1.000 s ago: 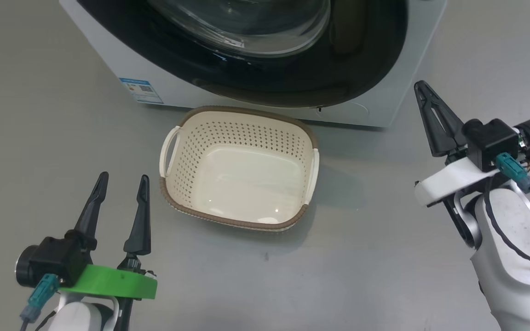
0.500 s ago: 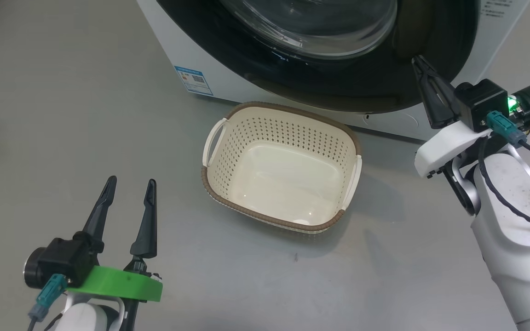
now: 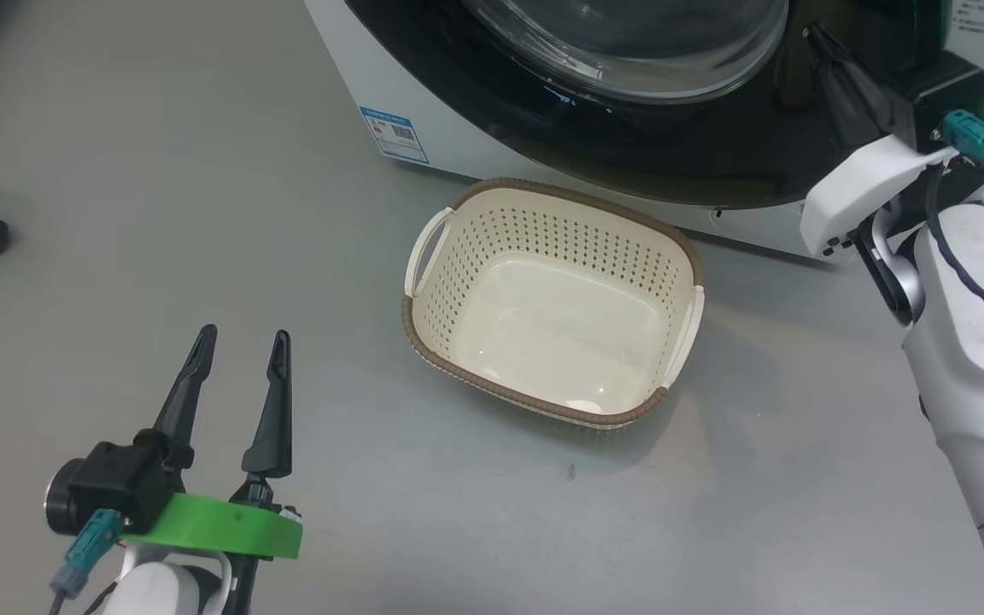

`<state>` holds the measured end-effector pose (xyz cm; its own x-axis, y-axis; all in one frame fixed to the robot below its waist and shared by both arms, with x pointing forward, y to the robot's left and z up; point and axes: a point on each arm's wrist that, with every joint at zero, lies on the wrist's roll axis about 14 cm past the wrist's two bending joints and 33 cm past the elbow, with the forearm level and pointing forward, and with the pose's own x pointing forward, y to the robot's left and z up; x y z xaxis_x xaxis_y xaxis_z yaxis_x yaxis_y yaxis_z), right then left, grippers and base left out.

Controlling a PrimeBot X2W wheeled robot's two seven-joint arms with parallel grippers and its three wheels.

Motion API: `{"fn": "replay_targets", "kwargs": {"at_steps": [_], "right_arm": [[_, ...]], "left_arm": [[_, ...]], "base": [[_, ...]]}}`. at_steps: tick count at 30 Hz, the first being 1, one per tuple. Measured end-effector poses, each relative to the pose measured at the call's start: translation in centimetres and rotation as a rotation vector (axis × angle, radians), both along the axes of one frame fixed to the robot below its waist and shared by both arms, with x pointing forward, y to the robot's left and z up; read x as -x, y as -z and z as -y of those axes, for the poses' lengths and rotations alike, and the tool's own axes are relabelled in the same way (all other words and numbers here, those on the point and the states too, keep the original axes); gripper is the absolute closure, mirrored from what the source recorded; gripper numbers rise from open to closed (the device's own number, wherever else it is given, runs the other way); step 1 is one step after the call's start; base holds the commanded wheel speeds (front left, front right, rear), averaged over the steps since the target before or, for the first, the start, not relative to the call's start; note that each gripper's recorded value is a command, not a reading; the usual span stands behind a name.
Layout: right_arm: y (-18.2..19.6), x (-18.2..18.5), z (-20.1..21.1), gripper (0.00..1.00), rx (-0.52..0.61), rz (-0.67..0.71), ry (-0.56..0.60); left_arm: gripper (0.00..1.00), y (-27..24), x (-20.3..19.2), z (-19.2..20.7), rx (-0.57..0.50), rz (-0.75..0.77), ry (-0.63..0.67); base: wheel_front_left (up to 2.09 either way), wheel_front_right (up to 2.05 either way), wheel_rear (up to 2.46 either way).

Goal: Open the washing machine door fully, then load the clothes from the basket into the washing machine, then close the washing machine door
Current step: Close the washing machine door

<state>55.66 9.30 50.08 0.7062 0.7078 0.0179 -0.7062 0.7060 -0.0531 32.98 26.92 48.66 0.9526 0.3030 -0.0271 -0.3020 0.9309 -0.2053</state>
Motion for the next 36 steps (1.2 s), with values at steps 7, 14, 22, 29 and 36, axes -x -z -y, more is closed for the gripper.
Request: {"fn": "replay_targets", "kwargs": {"at_steps": [7, 14, 22, 29, 36], "right_arm": [[-0.4, -1.8, -0.2, 1.00, -0.001, 0.011, 0.011], [-0.1, -3.1, -0.5, 1.00, 0.008, 0.004, 0.011], [-1.3, -6.0, 0.1, 1.00, -0.005, 0.021, 0.057], [-2.1, -7.4, 0.3, 1.00, -0.057, 0.004, 0.102], [-1.8, -7.2, 0.1, 1.00, -0.053, 0.005, 0.099]], "left_arm": [[0.00, 0.4, 0.0, -0.2, 0.002, -0.014, -0.009], [0.00, 0.7, 0.0, -0.2, 0.012, -0.021, -0.020], [0.00, 1.1, 0.4, -0.6, 0.003, -0.038, -0.033], [0.00, 1.2, 0.6, -1.0, 0.001, -0.047, -0.049], [0.00, 1.2, 0.8, -1.1, -0.002, -0.047, -0.049]], "base": [[0.00, 0.00, 0.00], [0.00, 0.00, 0.00], [0.00, 0.00, 0.00], [0.00, 0.00, 0.00], [0.00, 0.00, 0.00]]}}
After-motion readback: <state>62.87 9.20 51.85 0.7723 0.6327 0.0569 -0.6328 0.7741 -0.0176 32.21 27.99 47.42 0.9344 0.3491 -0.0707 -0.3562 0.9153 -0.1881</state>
